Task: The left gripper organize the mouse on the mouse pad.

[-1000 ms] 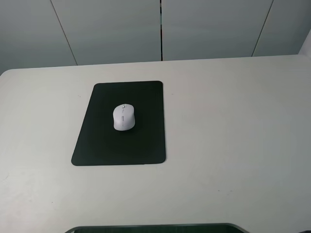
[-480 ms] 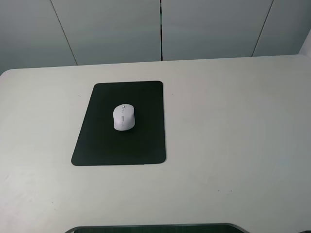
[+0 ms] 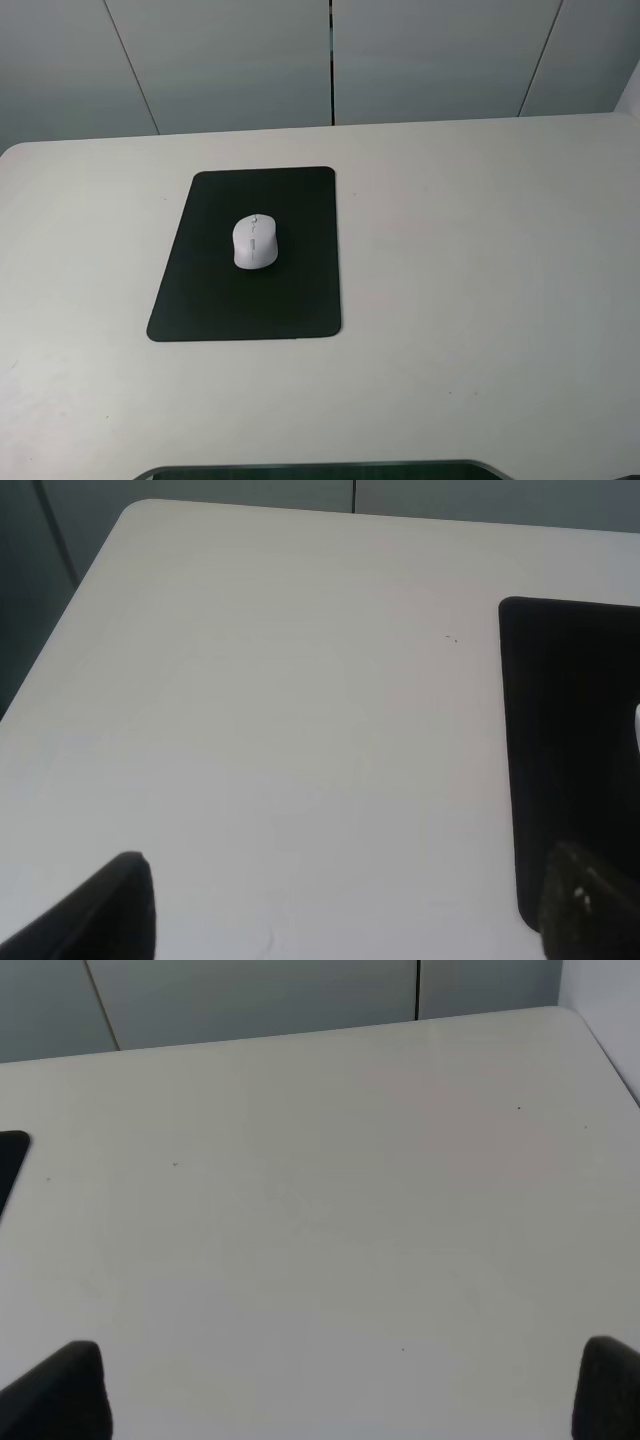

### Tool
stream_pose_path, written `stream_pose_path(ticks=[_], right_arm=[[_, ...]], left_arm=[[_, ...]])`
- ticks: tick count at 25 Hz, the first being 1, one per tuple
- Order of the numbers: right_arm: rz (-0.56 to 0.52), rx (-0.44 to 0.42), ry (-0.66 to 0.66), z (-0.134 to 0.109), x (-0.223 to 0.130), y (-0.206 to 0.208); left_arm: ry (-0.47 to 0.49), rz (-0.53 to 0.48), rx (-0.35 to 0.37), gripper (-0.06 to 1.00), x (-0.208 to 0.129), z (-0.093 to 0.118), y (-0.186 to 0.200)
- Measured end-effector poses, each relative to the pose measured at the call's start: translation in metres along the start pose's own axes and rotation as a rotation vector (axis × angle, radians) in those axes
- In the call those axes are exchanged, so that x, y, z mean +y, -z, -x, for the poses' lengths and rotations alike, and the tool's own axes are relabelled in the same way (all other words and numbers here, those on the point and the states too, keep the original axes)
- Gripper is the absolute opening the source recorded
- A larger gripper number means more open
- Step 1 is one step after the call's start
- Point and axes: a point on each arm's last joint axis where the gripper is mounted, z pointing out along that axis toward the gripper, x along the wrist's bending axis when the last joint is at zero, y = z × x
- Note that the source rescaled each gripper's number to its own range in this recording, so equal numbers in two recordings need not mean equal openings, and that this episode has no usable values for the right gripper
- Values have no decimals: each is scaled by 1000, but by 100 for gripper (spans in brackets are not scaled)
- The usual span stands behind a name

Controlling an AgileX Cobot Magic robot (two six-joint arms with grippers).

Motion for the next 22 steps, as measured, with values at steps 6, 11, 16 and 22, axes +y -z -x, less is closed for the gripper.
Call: stream_pose_path(ticks=[6,11,16,22], right_arm=[[0,0,0,0,0,0],[0,0,0,0,0,0],[0,0,0,0,0,0],[0,0,0,0,0,0]], left_arm=[[0,0,0,95,0,0,0],[0,0,0,95,0,0,0],[0,0,0,95,0,0,0],[-2,0,-4,95,0,0,0]])
